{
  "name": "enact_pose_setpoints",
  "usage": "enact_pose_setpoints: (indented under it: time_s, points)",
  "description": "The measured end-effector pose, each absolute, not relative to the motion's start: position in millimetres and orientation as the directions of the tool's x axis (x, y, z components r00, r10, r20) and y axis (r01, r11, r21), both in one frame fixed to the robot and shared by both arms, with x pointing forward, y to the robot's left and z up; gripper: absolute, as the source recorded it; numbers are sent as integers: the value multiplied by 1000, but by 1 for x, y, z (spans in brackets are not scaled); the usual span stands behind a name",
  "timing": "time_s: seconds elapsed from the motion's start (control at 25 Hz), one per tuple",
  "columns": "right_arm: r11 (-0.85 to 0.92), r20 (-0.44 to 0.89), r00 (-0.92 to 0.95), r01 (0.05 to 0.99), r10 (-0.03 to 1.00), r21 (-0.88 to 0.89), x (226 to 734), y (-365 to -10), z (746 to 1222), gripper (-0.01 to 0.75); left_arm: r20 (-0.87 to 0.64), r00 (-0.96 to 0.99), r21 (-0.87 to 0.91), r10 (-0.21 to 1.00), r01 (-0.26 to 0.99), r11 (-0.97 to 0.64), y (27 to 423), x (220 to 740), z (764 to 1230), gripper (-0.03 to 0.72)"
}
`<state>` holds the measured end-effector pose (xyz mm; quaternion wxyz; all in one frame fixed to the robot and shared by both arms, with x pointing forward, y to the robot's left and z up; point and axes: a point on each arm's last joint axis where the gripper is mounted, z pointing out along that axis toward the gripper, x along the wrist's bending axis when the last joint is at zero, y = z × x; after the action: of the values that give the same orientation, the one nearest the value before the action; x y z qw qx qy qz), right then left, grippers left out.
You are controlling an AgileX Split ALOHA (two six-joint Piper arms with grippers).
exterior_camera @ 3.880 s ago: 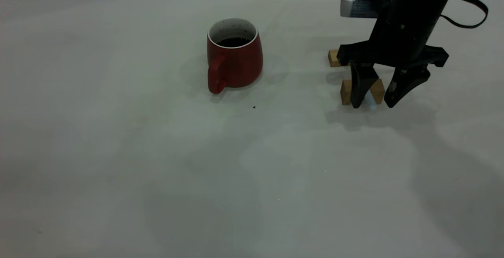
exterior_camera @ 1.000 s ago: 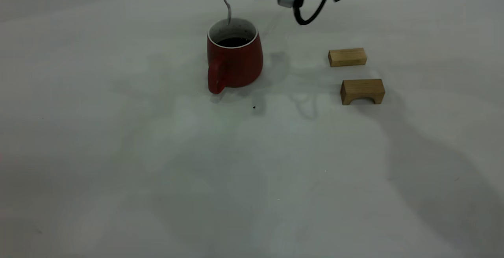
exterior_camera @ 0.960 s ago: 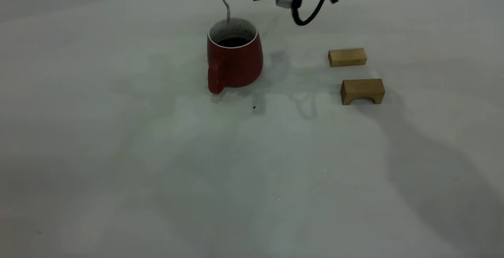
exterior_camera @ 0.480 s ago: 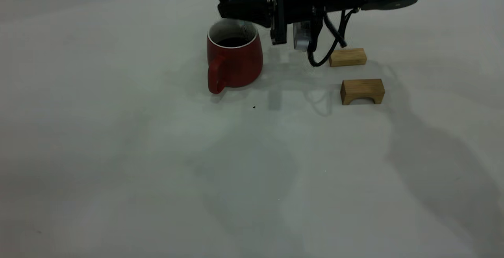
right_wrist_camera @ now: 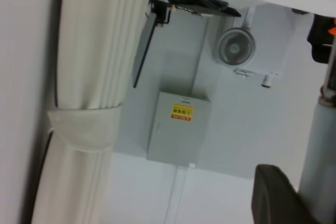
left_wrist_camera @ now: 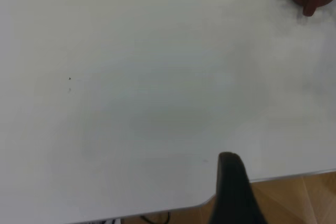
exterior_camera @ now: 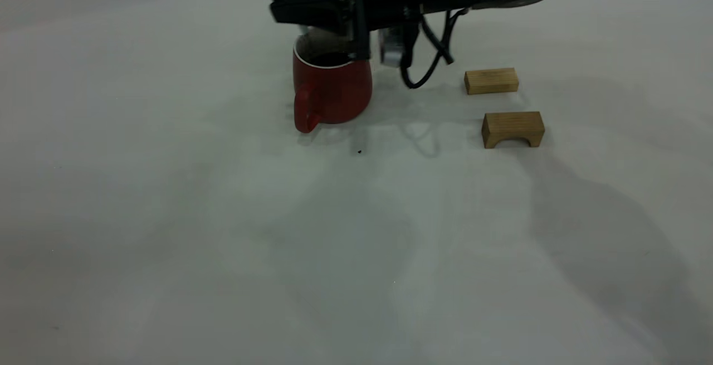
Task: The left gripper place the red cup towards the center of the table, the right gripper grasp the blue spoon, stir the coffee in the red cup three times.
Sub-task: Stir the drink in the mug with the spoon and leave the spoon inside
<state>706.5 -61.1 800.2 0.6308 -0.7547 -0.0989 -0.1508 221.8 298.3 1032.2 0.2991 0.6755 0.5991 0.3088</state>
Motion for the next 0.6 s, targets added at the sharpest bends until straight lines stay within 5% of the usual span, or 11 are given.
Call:
enact_pose_setpoints:
  time_s: [0.28,0.44,0.6]
  points:
    - [-281,325,945,300,-45,-912,708,-82,796,134,59,91,774,994,625,-103,298,222,1032,551]
    - [-236,214,976,198,-45,-951,694,-75,791,134,59,91,774,994,625,-103,298,222,1032,551]
    - [-198,219,974,204,-56,-959,695,-62,795,134,59,91,774,994,625,-103,298,222,1032,551]
